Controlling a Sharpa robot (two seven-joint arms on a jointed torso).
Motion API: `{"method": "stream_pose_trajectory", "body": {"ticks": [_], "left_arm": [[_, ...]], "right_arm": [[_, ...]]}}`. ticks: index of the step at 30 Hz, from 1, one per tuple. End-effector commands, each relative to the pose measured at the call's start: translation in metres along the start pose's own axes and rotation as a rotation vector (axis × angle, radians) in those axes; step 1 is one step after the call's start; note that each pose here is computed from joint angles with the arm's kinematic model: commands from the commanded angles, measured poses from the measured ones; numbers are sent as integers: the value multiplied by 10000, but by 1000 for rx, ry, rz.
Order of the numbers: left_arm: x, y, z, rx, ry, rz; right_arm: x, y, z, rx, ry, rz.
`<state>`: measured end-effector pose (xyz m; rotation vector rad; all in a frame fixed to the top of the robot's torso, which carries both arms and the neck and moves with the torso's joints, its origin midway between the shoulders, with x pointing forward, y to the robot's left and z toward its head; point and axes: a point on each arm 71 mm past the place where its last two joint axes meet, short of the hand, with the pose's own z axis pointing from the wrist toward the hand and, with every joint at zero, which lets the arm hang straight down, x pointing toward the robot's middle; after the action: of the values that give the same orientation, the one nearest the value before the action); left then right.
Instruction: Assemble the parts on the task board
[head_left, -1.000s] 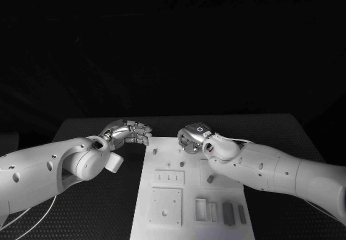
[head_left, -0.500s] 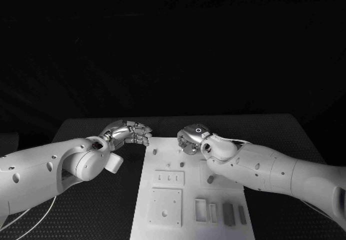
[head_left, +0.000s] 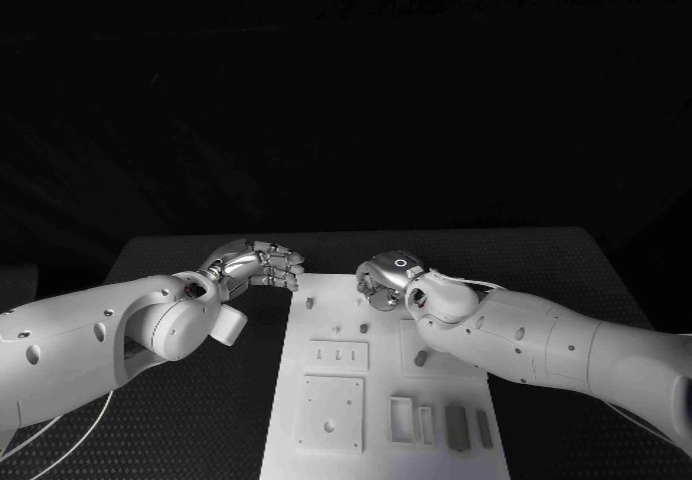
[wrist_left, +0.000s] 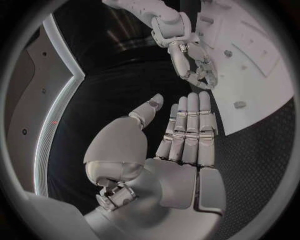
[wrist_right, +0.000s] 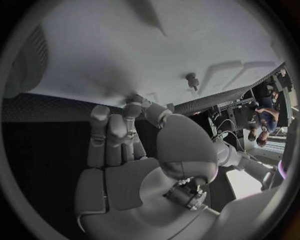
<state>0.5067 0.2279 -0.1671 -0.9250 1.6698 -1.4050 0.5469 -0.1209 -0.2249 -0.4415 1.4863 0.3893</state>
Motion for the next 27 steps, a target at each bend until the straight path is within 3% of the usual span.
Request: {"method": "stream_pose_trajectory", "body": {"ticks": [1, 5, 13, 19, 27], "left_arm": [[-5, -22, 1, 9, 6, 2], [-51, -21, -7, 8, -8, 5], [-87, -23, -24, 7, -23, 8], [-95, -21, -5, 8, -23, 9], [-98, -16, 11, 7, -23, 10]], "right_arm": [[6, -22, -36, 17, 2, 22], [-46, -35, -87, 11, -29, 43], [-317, -161, -184, 17, -100, 94], [-501, -352, -346, 46, -73, 170], [-555, -558, -593, 58, -7, 192]]}}
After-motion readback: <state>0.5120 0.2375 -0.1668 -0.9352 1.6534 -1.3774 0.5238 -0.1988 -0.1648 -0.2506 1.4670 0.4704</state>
